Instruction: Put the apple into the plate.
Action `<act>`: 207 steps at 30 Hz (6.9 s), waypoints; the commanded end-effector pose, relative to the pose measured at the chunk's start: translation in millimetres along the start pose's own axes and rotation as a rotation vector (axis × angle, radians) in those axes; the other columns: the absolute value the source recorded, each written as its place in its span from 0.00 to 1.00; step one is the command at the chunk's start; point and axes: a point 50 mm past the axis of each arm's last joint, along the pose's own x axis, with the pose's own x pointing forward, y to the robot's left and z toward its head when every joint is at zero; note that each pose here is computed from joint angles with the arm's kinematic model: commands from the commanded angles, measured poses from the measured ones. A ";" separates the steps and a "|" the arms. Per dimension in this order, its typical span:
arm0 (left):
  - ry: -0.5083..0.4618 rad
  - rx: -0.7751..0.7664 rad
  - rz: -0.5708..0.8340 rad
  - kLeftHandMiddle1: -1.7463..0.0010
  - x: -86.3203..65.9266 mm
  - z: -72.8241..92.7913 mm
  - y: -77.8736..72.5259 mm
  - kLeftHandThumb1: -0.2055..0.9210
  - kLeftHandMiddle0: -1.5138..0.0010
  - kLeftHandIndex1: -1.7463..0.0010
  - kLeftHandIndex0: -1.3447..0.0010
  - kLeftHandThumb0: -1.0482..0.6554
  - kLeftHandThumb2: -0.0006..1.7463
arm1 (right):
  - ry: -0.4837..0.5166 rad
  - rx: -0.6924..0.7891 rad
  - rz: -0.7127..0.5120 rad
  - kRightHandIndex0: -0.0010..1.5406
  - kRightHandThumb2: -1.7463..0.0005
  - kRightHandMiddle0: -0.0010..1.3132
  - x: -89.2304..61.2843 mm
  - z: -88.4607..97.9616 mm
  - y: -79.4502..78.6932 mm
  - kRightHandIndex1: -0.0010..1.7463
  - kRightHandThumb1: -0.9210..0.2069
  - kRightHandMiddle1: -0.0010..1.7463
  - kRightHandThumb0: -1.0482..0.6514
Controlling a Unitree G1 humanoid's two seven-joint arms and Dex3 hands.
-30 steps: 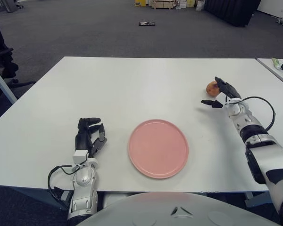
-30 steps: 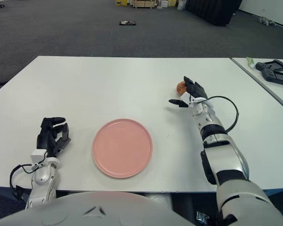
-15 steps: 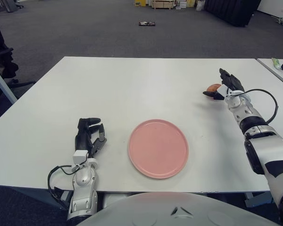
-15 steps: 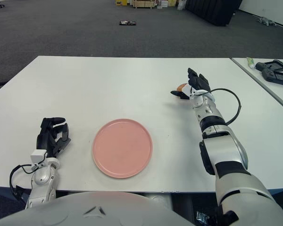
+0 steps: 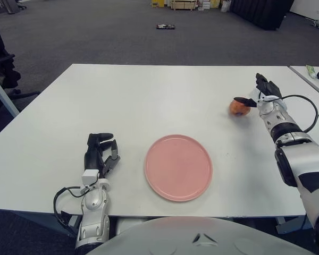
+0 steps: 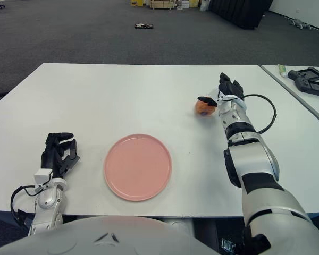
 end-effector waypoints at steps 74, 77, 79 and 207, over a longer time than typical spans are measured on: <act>0.080 0.023 0.058 0.13 -17.7 -10.1 8.5 0.96 0.73 0.00 0.83 0.41 0.34 | 0.041 -0.234 0.365 0.02 0.60 0.00 -27.2 10.1 82.4 0.41 0.18 0.37 0.19; 0.077 0.020 0.059 0.13 -17.8 -10.0 8.8 0.96 0.74 0.00 0.84 0.41 0.34 | 0.036 -0.226 0.353 0.02 0.52 0.00 -27.1 11.0 82.3 0.62 0.27 0.69 0.21; 0.073 0.018 0.061 0.12 -18.2 -9.8 9.1 0.96 0.74 0.00 0.84 0.41 0.34 | 0.027 -0.211 0.337 0.06 0.47 0.10 -26.8 12.4 81.7 0.71 0.31 0.84 0.26; 0.034 0.016 0.024 0.13 -0.8 -11.0 -3.4 0.89 0.69 0.00 0.80 0.40 0.41 | -1.017 0.349 0.546 0.60 0.06 0.47 -167.5 100.4 20.3 0.92 0.83 1.00 0.62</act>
